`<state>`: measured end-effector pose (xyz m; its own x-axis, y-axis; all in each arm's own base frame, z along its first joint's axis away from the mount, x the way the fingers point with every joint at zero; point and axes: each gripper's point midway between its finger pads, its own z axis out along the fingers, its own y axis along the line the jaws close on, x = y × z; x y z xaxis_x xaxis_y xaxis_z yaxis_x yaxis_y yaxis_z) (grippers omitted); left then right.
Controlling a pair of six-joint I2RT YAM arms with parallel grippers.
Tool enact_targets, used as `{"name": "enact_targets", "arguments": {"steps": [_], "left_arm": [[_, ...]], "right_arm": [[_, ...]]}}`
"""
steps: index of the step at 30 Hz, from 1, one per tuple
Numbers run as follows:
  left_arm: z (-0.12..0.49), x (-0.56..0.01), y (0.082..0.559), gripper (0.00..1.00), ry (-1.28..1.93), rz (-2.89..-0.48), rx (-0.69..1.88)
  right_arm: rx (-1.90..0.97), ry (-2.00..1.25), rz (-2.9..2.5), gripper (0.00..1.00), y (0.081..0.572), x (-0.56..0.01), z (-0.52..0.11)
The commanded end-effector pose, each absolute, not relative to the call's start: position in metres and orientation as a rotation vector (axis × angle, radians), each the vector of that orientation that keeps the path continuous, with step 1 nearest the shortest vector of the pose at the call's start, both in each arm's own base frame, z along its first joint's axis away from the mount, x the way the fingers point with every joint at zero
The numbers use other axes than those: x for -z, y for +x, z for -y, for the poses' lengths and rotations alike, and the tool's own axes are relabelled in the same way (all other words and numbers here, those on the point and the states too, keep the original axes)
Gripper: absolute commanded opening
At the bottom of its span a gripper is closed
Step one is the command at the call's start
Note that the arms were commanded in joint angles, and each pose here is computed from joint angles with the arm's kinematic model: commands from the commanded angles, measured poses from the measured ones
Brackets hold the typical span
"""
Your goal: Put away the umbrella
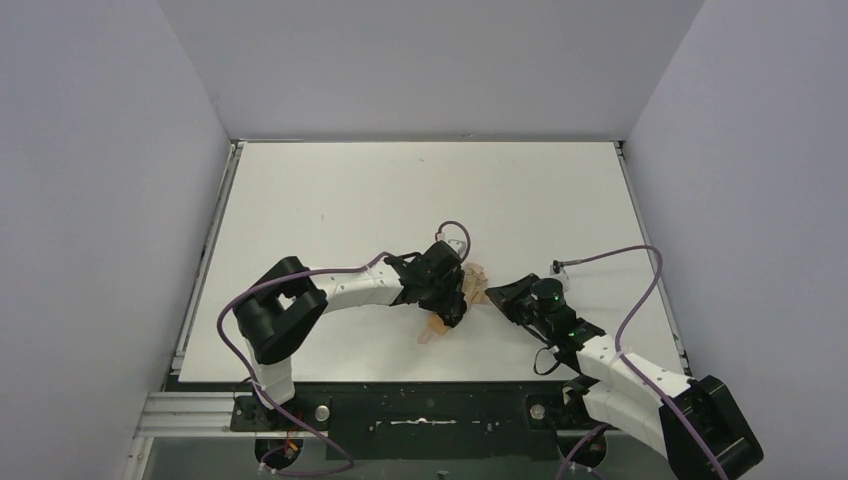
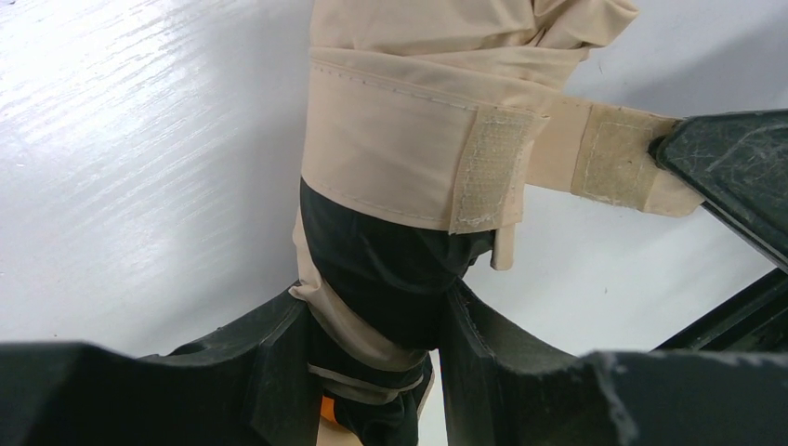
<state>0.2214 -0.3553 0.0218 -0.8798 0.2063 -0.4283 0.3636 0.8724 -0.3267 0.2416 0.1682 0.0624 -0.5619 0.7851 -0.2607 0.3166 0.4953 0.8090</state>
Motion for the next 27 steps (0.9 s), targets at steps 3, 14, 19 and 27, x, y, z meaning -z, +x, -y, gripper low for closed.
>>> {"name": "enact_targets", "arguments": {"steps": [3, 14, 19, 27], "left_arm": [[0.277, 0.029, 0.215, 0.00, 0.461, -2.773, 0.048], [0.282, 0.037, 0.208, 0.00, 0.516, -2.771, 0.019], [0.287, 0.040, 0.204, 0.00, 0.575, -2.757, 0.002], [0.292, 0.045, 0.198, 0.00, 0.633, -2.744, -0.004]], "right_arm": [[-1.258, 0.795, -1.800, 0.00, 0.275, -0.156, -0.190], [-1.422, 0.742, -1.670, 0.00, 0.283, -0.201, -0.209], [-1.475, 0.775, -1.597, 0.00, 0.291, -0.210, -0.211], [-1.589, 0.744, -1.522, 0.00, 0.301, -0.230, -0.230]]}}
